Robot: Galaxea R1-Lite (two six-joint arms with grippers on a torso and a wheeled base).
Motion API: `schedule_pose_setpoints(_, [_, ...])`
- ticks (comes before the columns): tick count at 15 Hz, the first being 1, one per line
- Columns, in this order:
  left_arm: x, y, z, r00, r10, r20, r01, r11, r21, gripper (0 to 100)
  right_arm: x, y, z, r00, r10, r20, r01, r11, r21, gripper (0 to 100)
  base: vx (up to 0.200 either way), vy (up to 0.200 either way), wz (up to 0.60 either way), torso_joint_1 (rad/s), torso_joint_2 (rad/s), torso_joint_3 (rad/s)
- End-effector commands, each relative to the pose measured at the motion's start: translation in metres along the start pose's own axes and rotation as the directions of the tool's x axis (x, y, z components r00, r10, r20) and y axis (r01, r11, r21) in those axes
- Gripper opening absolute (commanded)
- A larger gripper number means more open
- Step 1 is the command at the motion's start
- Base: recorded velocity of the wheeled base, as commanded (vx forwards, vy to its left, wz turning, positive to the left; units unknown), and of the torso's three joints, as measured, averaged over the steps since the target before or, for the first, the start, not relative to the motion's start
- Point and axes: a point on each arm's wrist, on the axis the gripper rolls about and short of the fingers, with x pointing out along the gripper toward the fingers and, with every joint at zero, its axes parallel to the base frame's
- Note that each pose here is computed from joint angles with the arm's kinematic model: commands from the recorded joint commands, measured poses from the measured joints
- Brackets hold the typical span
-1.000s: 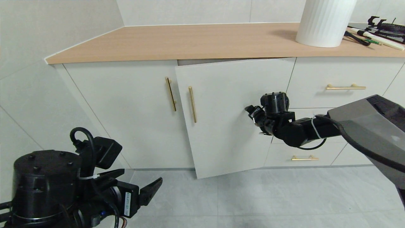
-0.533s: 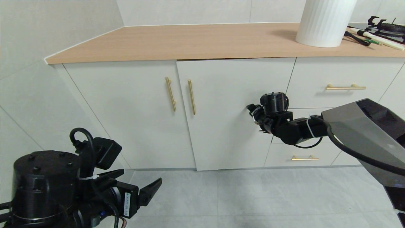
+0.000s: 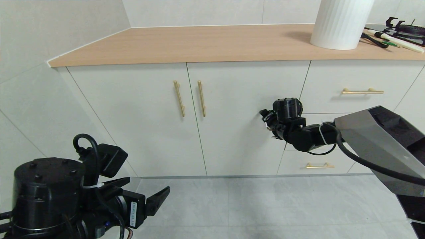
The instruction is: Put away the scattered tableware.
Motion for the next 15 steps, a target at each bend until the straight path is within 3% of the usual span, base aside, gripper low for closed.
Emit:
schedule_pose_setpoints(1, [0.000,0.000,0.000,1.000,0.001,0.000,-0.001,1.000,-0.001,100,0.000,-0.001,0.000,1.000,-0.001,-0.001,0.001,1.000,0.000,100,0.000,0.000,0.00,0.000,0.00,0.000])
schedule_pose_setpoints(5, [-0.002,0.001,0.002,1.000,0.000,0.013,0.001,1.000,-0.010,100,-0.071,0.023,0.014,0.988,0.086,-0.128,-0.089,0.996,-0.015,100,0.000,0.000,0.00,0.000,0.00,0.000])
schedule_pose_setpoints(8, [-0.018,0.005,0.010,0.996,-0.011,0.087,0.015,0.999,-0.038,100,-0.143,0.029,0.044,0.983,0.133,-0.123,-0.145,0.985,-0.092,100,0.000,0.000,0.00,0.000,0.00,0.000])
schedule_pose_setpoints(10, [-0.042,0.019,0.014,0.984,0.019,0.177,-0.005,0.996,-0.083,100,-0.196,0.015,0.065,0.983,0.162,-0.081,-0.171,0.977,-0.128,100,0.000,0.000,0.00,0.000,0.00,0.000])
schedule_pose_setpoints(12, [-0.075,0.036,0.000,0.961,0.045,0.272,-0.011,0.992,-0.127,100,-0.262,-0.012,0.078,0.978,0.201,-0.049,-0.207,0.947,-0.246,100,0.000,0.000,0.00,0.000,0.00,0.000])
schedule_pose_setpoints(14, [-0.107,0.048,-0.020,0.935,0.050,0.350,0.001,0.989,-0.145,100,-0.324,-0.040,0.087,0.964,0.267,0.005,-0.245,0.890,-0.386,100,0.000,0.000,0.00,0.000,0.00,0.000])
schedule_pose_setpoints(15, [-0.118,0.054,-0.030,0.929,0.073,0.362,-0.023,0.990,-0.140,100,-0.352,-0.052,0.093,0.953,0.298,0.050,-0.249,0.867,-0.432,100,0.000,0.000,0.00,0.000,0.00,0.000])
